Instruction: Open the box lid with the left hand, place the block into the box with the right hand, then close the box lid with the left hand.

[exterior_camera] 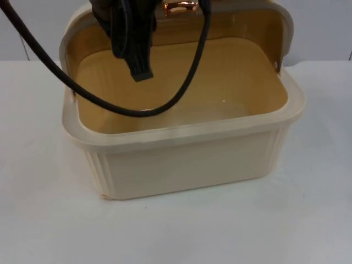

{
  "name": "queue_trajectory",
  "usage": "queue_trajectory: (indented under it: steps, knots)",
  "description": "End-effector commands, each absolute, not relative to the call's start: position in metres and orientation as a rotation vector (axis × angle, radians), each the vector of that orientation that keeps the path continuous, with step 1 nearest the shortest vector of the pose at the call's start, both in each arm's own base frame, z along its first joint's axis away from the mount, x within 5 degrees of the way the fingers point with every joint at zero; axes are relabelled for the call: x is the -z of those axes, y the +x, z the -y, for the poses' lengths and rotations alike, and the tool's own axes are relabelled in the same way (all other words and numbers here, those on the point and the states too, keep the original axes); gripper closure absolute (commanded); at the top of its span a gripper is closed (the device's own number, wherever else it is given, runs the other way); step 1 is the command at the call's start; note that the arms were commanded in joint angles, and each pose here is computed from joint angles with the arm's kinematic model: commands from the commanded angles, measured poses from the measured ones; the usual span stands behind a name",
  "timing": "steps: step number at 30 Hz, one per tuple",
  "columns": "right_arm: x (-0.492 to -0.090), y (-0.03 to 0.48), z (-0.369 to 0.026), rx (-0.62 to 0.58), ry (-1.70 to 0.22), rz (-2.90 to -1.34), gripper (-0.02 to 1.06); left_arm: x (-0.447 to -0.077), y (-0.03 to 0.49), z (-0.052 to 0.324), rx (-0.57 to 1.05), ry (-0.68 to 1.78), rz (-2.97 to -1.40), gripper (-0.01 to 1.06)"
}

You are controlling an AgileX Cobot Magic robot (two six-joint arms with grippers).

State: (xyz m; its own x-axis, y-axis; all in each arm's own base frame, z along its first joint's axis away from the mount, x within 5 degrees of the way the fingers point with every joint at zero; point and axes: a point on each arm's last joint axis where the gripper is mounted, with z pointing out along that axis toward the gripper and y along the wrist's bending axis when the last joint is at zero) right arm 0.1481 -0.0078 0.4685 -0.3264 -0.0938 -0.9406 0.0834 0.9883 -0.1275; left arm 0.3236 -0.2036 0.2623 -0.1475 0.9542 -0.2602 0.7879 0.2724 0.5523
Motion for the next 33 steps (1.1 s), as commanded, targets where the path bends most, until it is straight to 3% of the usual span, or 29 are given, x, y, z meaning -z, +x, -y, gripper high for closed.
queue_trajectory:
  steps: [1, 10, 15, 22, 31, 33]
  knots:
    - [-0.471, 0.147, 0.009, 0.178, 0.000, -1.877, 0.00, -0.273, 0.323, 0.203, -0.334, 1.464, -2.001, 1.05]
    - [-0.471, 0.147, 0.009, 0.178, 0.000, -1.877, 0.00, -0.300, 0.314, 0.194, -0.333, 1.355, -1.987, 1.05]
    - [-0.471, 0.147, 0.009, 0.178, 0.000, -1.877, 0.00, -0.311, 0.297, 0.191, -0.215, 1.359, -2.056, 1.05]
    - [-0.471, 0.147, 0.008, 0.169, 0.001, -1.878, 0.00, -0.350, 0.277, 0.182, -0.040, 1.108, -2.057, 1.05]
    - [-0.471, 0.147, 0.008, 0.169, 0.001, -1.878, 0.00, -0.412, 0.267, 0.131, 0.085, 0.720, -1.905, 1.05]
    - [-0.471, 0.147, 0.008, 0.167, 0.001, -1.878, 0.00, -0.429, 0.261, 0.102, 0.088, 0.589, -1.880, 1.05]
